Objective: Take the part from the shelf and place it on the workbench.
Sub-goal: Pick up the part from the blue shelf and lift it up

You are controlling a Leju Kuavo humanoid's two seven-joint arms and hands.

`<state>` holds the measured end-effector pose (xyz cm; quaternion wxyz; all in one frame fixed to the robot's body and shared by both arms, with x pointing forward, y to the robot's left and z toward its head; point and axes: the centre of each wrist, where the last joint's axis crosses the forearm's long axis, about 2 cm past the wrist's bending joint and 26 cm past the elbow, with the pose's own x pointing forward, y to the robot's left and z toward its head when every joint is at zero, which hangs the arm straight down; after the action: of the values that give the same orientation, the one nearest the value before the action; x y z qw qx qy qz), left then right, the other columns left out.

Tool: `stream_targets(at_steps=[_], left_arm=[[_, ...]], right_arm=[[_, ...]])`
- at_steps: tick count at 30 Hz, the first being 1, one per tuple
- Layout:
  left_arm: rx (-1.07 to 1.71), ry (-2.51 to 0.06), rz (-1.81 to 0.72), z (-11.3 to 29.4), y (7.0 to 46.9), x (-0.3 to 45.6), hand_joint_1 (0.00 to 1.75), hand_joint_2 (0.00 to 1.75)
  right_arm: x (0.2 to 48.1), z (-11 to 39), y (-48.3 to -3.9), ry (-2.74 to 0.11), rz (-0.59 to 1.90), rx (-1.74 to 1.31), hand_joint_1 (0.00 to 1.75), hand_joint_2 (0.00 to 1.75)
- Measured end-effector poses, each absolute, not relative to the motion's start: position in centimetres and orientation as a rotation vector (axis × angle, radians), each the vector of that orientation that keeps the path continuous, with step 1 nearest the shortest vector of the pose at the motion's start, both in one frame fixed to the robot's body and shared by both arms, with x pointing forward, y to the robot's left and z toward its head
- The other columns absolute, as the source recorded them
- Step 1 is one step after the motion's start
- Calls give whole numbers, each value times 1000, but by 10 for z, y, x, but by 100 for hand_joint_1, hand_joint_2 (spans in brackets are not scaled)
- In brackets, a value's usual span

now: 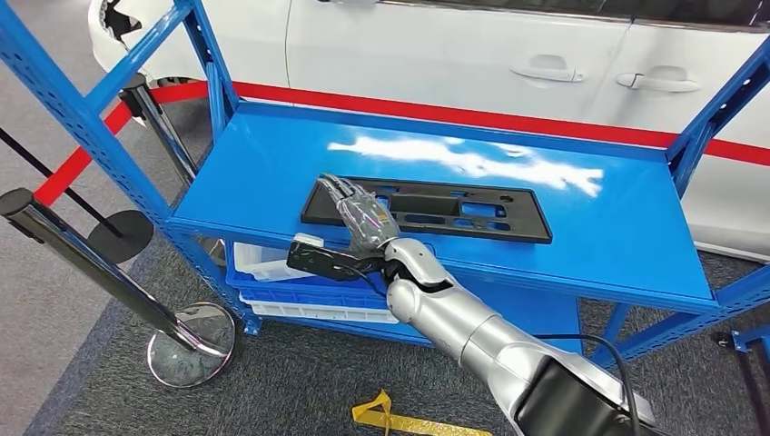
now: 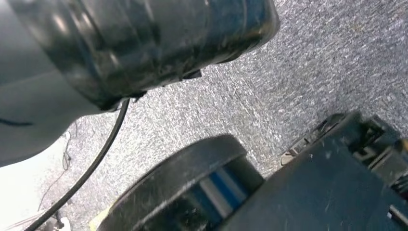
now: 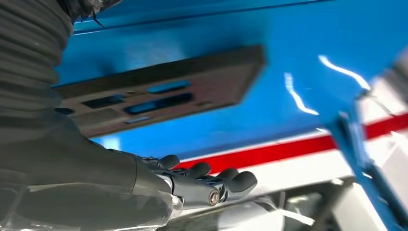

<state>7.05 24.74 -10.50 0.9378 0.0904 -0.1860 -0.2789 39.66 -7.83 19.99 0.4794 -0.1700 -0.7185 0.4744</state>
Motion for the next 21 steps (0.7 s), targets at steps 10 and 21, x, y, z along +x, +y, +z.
stream_targets(at_steps=[10,21], left_arm=[[200,-388,-585,-104,241,72,0,0],[230,-385,-593,-102,238,78,0,0]], right_arm=[[406,199,-77,-1636,1245,-541,0,175],[406,191,-74,-1516,1300,-572,0,175]])
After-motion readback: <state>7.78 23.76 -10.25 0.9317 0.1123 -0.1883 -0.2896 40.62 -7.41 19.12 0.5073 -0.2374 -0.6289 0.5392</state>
